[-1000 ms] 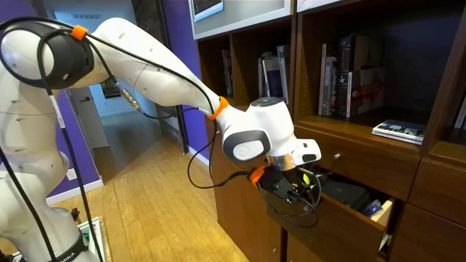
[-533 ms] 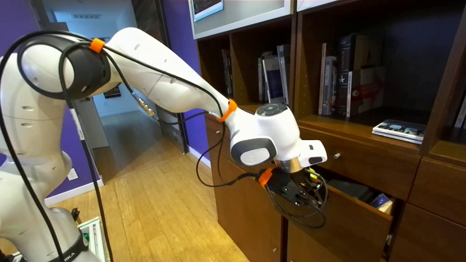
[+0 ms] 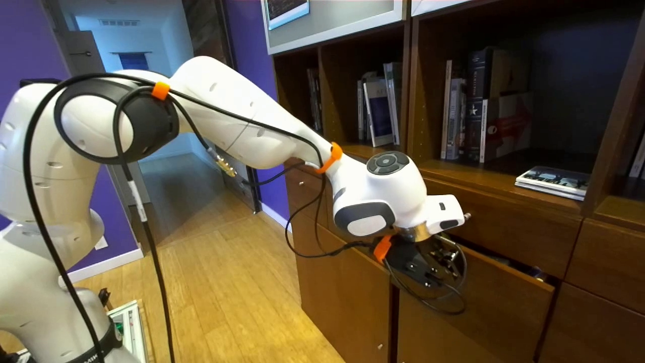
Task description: Close the open drawer fully
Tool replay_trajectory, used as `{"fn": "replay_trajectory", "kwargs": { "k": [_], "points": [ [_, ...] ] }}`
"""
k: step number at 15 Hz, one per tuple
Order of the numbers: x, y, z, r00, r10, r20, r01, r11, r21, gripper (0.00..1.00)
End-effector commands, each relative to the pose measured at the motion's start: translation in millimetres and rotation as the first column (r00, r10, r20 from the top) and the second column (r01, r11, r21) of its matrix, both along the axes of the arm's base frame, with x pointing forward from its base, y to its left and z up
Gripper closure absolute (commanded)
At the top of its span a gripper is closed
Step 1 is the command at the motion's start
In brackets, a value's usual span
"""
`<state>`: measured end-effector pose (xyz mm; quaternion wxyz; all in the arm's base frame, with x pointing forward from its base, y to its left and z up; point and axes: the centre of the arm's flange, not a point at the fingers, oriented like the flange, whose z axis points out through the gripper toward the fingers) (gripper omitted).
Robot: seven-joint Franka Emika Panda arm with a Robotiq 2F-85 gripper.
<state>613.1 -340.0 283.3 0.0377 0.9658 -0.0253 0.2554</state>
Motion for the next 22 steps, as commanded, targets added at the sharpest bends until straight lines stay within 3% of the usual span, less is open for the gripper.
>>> {"fn": "replay_trajectory", "kwargs": {
  "k": [1, 9, 13, 16, 19, 22],
  "points": [
    [18, -11, -8, 0.997, 0.025, 0.069, -0.025, 1.000, 0.009, 0.00],
    [34, -8, -14, 0.991, 0.059, 0.119, -0.062, 0.998, 0.025, 0.00],
    [15, -9, -10, 0.999, 0.024, -0.044, -0.023, 0.999, 0.028, 0.00],
    [-7, -18, -6, 0.986, -0.028, -0.166, 0.031, 0.999, 0.013, 0.00],
    [-33, -23, -4, 0.959, -0.012, -0.283, 0.049, 0.991, 0.123, 0.00],
    [-58, -16, -1, 0.932, -0.054, -0.357, 0.119, 0.979, 0.164, 0.00]
  ]
}}
